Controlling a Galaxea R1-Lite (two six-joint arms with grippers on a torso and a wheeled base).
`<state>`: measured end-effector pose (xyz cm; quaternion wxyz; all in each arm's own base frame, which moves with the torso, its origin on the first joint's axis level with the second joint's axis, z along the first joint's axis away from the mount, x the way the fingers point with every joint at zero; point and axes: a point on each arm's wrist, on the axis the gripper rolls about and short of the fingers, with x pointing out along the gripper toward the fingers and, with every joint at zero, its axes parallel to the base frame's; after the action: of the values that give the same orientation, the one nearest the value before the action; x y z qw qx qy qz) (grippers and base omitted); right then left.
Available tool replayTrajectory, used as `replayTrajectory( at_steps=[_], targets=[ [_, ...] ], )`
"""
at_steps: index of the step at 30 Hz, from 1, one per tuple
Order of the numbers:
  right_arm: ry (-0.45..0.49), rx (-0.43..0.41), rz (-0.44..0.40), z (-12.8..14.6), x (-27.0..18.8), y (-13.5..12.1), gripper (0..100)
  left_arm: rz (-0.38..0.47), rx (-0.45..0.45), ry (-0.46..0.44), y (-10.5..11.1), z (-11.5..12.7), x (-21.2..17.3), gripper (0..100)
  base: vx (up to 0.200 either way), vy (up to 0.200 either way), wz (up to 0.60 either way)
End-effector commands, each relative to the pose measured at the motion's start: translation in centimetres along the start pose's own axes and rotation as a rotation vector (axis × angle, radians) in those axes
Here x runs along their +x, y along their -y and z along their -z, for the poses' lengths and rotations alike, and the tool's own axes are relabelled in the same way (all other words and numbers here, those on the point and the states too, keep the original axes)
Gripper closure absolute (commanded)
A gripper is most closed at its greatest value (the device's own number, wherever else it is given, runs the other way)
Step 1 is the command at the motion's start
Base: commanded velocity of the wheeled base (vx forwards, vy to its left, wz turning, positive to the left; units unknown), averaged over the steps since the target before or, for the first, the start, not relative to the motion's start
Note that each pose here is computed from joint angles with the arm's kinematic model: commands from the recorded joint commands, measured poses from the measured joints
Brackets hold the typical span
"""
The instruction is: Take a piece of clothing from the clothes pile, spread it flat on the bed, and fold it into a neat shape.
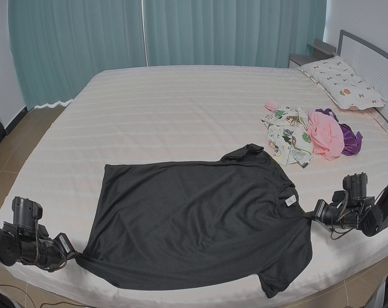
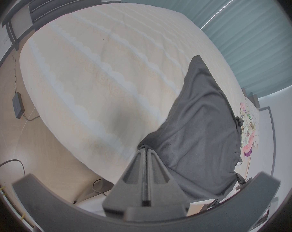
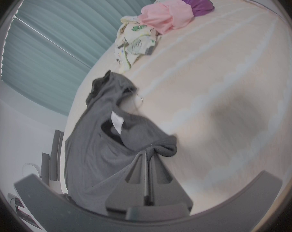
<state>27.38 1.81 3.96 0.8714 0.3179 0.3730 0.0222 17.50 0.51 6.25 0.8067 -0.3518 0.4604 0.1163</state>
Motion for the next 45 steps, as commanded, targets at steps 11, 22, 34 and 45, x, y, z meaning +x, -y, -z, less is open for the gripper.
replayTrajectory(
  at_steps=[11,22,34,45],
  targets=[
    [0.067,-0.023,-0.116,-4.2,3.6,-1.4,100,0.082,-0.093,0.097,1.3,-2.0,0.1,100,0.000,0.000,0.00],
    [0.129,-0.031,-0.200,-4.7,6.5,-2.7,0,0.108,-0.139,0.120,1.5,-2.6,1.1,100,0.000,0.000,0.00],
    [0.155,0.035,-0.145,-5.8,1.9,-1.4,0,0.111,-0.138,0.121,1.4,-2.5,1.1,100,0.000,0.000,0.00],
    [-0.064,0.032,-0.168,-0.4,-1.3,-1.5,0,0.110,-0.139,0.120,1.4,-2.4,1.0,100,0.000,0.000,0.00]
  ],
)
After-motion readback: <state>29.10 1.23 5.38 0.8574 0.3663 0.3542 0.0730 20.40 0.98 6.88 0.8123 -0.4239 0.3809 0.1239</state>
